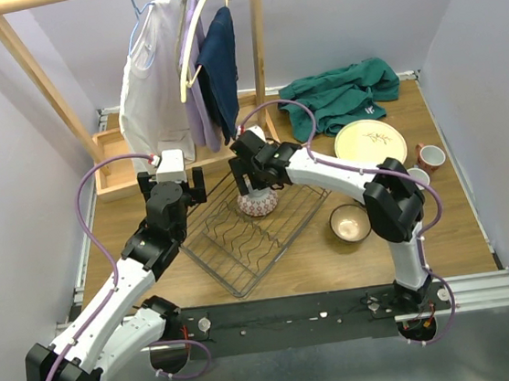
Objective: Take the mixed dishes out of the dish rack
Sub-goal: Pick up the bowl from the dish rack.
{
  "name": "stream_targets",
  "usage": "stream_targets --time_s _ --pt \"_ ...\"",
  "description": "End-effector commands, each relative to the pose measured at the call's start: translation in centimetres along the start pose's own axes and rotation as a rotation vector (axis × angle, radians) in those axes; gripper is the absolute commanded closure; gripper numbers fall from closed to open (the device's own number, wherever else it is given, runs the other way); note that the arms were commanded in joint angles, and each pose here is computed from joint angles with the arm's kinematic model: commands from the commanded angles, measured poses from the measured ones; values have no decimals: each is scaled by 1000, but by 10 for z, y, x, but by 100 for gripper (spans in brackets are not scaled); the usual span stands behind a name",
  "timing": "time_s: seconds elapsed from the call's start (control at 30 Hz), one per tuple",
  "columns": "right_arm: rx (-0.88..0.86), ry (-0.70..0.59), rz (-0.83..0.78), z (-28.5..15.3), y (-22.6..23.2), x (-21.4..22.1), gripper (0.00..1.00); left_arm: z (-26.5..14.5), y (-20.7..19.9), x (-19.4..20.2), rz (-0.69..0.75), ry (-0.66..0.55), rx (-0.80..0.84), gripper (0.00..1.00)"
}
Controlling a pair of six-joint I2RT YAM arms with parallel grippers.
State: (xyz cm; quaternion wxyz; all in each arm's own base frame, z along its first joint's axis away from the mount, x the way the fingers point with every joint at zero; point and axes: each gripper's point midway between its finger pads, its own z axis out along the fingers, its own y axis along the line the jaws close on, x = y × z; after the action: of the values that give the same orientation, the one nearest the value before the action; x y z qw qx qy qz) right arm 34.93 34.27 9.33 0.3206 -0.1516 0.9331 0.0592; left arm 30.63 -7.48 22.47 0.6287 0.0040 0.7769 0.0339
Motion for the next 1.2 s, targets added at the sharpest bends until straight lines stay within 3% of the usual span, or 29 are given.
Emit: stream_targets --time_s 0.0,0.37,0.67,0.97,1.17 --pt "214 -13 -82 -11 -46 5 0 1 1 -2 -25 -12 -4 1" --pt "405 -47 -85 -20 -102 -3 0 3 -4 4 -19 9 12 1" --pt "446 -66 -87 -38 -114 -10 0 5 -5 5 -17 19 18 1" --pt "264 -88 -269 -54 -65 -8 1 5 -5 6 -13 21 14 1" --pt "230 -51 -402 -46 -48 5 2 4 -1 3 -20 11 -6 1"
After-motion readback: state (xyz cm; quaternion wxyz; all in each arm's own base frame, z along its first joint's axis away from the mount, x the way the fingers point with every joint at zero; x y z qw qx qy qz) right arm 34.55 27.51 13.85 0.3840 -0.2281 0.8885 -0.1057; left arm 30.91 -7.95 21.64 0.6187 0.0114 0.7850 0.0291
